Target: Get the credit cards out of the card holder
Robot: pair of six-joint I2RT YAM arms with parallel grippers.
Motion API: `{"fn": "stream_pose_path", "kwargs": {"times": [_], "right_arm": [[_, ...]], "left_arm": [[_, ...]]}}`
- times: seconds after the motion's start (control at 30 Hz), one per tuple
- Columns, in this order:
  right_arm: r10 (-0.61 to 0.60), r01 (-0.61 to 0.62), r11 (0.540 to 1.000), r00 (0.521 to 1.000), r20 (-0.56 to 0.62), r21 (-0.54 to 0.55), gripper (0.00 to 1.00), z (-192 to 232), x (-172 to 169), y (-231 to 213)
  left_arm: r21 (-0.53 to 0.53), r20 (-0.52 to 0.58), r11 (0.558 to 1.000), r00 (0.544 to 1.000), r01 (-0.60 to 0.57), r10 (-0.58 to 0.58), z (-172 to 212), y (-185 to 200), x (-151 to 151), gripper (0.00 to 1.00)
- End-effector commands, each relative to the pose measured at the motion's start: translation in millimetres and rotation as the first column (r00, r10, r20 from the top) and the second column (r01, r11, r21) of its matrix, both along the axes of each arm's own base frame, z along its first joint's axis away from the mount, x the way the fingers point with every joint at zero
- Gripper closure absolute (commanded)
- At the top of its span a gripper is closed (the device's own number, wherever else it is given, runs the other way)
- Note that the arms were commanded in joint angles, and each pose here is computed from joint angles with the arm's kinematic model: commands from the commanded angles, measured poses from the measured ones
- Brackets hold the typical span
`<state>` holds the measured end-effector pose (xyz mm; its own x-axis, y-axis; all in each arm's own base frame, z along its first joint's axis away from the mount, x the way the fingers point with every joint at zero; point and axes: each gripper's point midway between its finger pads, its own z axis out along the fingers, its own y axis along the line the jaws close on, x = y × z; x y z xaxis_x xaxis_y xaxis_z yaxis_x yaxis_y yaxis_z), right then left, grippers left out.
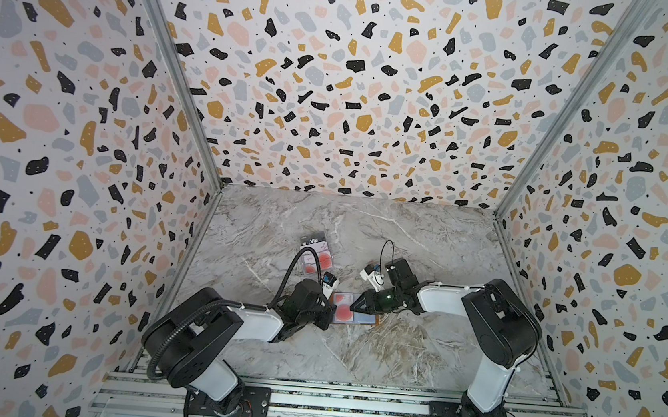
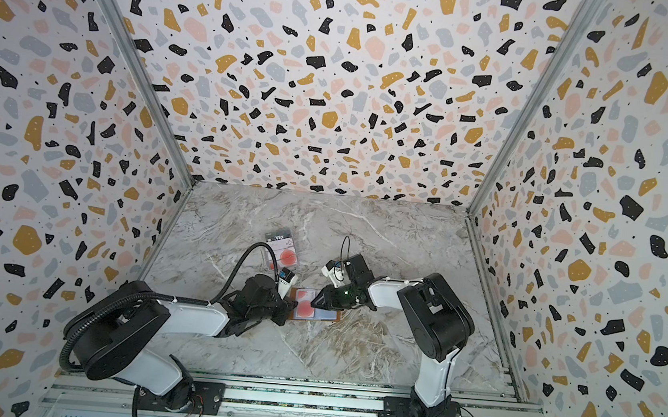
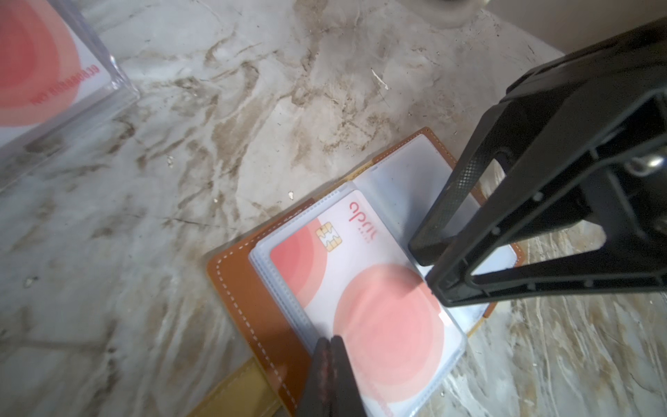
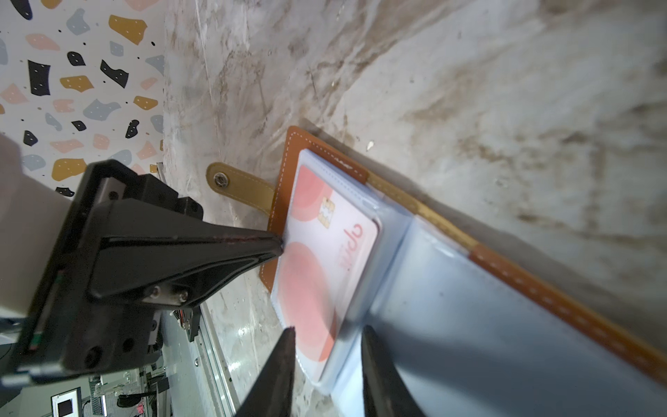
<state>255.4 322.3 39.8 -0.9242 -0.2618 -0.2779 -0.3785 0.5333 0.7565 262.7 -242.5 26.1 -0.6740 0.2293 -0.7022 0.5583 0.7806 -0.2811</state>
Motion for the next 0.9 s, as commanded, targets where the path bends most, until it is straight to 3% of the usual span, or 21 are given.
{"fn": "stream_pose_path", "kwargs": {"times": [0.0, 0.27, 0.87], "right_arm": [[0.002, -0.002, 0.999, 1.000, 0.012, 0.046, 0.67, 13, 0, 3], [0.023, -0.023, 0.996, 1.000, 0.009, 0.086, 0.68, 20, -3, 7], [-0.038, 0.038, 0.999, 0.999, -0.021, 0.021, 0.69, 2, 1, -1]], "left_arm": [[0.100, -0.100, 0.995, 0.995, -0.006, 0.016, -33, 17, -19, 1.00], [0.102, -0.104, 0.995, 0.994, -0.005, 0.015, -34, 17, -20, 1.00], [0.101, -0.106, 0.995, 0.994, -0.005, 0.016, -35, 17, -20, 1.00]]}}
